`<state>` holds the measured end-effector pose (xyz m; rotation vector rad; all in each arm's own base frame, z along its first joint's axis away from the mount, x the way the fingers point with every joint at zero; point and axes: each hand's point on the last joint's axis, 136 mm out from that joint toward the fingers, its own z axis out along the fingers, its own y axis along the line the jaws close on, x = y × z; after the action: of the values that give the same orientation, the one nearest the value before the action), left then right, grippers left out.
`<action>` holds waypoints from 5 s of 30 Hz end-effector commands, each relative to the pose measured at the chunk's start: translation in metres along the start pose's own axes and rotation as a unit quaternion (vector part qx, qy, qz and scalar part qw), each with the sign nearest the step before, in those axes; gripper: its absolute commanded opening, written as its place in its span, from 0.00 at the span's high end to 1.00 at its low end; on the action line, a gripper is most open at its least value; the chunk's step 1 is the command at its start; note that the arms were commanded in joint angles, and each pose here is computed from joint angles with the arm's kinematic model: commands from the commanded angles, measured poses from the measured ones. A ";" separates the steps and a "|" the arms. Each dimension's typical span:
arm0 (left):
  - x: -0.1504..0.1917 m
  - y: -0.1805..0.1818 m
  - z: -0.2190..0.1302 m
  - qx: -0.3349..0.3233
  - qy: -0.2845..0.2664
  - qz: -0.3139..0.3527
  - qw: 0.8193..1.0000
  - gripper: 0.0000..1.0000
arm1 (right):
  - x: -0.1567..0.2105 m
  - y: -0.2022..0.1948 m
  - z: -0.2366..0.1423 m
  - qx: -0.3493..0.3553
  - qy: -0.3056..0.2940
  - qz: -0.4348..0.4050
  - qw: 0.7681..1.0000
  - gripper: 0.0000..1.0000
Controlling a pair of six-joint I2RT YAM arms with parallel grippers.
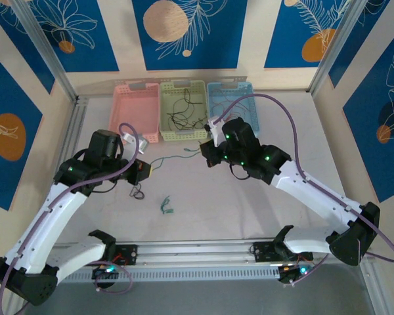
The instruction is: Untangle the cables
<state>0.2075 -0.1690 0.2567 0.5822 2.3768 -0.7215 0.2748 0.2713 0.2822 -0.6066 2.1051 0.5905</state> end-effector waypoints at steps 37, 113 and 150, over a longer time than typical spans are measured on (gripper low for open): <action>-0.107 -0.075 -0.061 0.268 -0.213 -0.249 0.906 1.00 | -0.054 0.052 -0.062 -0.323 -0.278 0.076 0.902 0.35; -0.195 0.317 0.122 -0.052 -0.257 -0.410 0.874 0.89 | 0.021 -0.039 0.020 -0.040 -0.094 0.030 0.994 0.30; 0.028 0.121 -0.001 -0.060 -0.170 -0.350 0.919 0.30 | 0.196 0.121 0.153 -0.142 0.337 0.348 0.863 0.51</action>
<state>0.2629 -0.0649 0.2133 -0.4682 2.1842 -0.8556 0.1942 0.4151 0.0676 -0.3152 2.8508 1.2427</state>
